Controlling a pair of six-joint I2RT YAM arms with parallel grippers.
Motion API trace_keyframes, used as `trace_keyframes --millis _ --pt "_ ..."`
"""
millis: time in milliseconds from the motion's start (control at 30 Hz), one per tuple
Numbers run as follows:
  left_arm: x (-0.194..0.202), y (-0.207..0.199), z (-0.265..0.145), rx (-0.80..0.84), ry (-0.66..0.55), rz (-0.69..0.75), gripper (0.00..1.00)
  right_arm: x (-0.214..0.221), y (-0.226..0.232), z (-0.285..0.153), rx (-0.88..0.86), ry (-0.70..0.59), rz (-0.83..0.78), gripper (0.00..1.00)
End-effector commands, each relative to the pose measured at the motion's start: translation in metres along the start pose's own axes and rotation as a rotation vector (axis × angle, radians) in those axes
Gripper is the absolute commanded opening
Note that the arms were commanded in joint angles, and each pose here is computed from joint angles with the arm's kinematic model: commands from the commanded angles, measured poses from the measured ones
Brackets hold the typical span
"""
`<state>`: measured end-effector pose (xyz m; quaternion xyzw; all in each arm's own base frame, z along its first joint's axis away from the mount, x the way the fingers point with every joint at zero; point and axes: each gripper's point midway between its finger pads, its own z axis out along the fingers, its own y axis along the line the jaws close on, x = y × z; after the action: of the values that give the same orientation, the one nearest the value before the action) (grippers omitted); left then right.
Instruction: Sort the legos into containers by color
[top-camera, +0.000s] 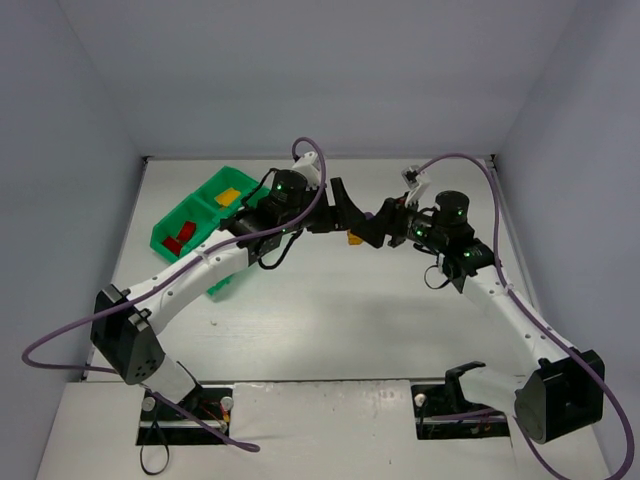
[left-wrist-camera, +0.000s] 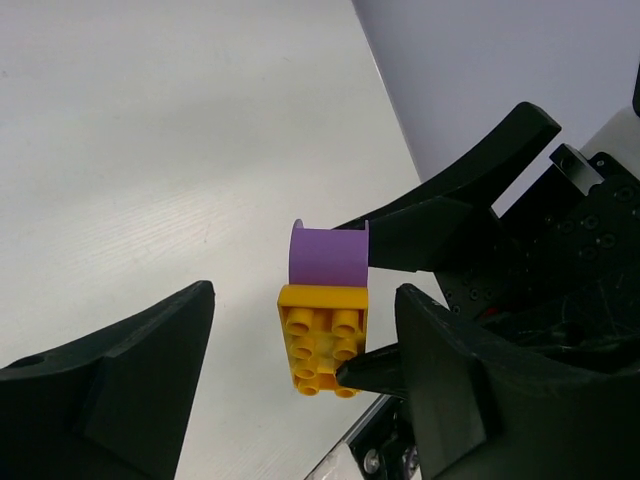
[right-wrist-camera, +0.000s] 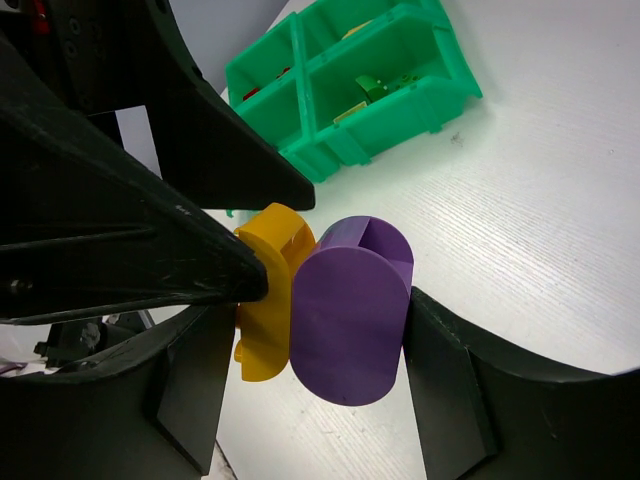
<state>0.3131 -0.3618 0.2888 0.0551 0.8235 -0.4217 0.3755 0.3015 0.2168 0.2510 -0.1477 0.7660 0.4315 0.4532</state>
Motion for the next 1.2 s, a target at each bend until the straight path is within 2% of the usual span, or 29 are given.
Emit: trace_keyframes --millis 0,200,267,300,400,433,467,500,600,700,733,767,867,1000,1067,1100,1167 --pt "-0.026 -0.034 -0.009 0.102 -0.075 0.045 0.65 -0.036 0.019 0.001 -0.047 -0.092 -0.092 0.27" --pt "-0.021 -0.035 -0.009 0.126 -0.062 0.043 0.42 -0.036 0.020 0.000 -0.047 -0.093 -0.090 0.27" --pt "-0.018 -0.035 -0.009 0.131 -0.053 0.036 0.39 -0.036 0.019 0.000 -0.044 -0.094 -0.089 0.27" --pt "-0.016 -0.037 -0.010 0.141 -0.046 0.034 0.34 -0.035 0.018 0.001 -0.043 -0.091 -0.088 0.27" --pt "-0.013 -0.037 -0.009 0.149 -0.030 0.026 0.26 -0.035 0.019 0.002 -0.045 -0.091 -0.084 0.27" --pt "-0.012 -0.039 -0.009 0.155 -0.027 0.024 0.17 -0.037 0.019 0.001 -0.045 -0.095 -0.085 0.27" --pt "-0.012 -0.038 -0.009 0.155 -0.025 0.023 0.14 -0.036 0.020 0.002 -0.047 -0.092 -0.087 0.28" --pt "-0.012 -0.040 -0.010 0.162 -0.026 0.025 0.07 -0.037 0.020 0.002 -0.048 -0.094 -0.088 0.29" --pt "-0.013 -0.041 -0.011 0.167 -0.028 0.030 0.00 -0.035 0.021 0.003 -0.052 -0.089 -0.089 0.32" --pt "-0.012 -0.040 -0.012 0.168 -0.029 0.050 0.00 -0.034 0.020 0.002 -0.053 -0.086 -0.089 0.39" --pt "-0.012 -0.038 -0.013 0.167 -0.029 0.065 0.00 -0.033 0.021 0.002 -0.057 -0.085 -0.090 0.46" --pt "-0.013 -0.041 -0.014 0.182 -0.033 0.081 0.00 -0.032 0.021 0.002 -0.059 -0.082 -0.091 0.61" --pt "-0.012 -0.037 -0.018 0.205 -0.029 0.138 0.00 -0.029 0.023 0.001 -0.071 -0.072 -0.097 0.85" --pt "-0.014 -0.020 -0.027 0.236 -0.018 0.210 0.00 -0.024 0.025 0.003 -0.103 -0.042 -0.103 0.91" --pt "-0.025 0.003 -0.033 0.252 -0.044 0.259 0.00 -0.023 0.030 0.002 -0.131 -0.027 -0.113 0.92" --pt "-0.024 -0.003 -0.036 0.285 -0.040 0.289 0.00 -0.022 0.031 0.002 -0.143 -0.021 -0.120 0.92" --pt "-0.027 0.011 -0.046 0.327 -0.032 0.340 0.00 -0.019 0.038 0.000 -0.191 0.003 -0.151 0.92"
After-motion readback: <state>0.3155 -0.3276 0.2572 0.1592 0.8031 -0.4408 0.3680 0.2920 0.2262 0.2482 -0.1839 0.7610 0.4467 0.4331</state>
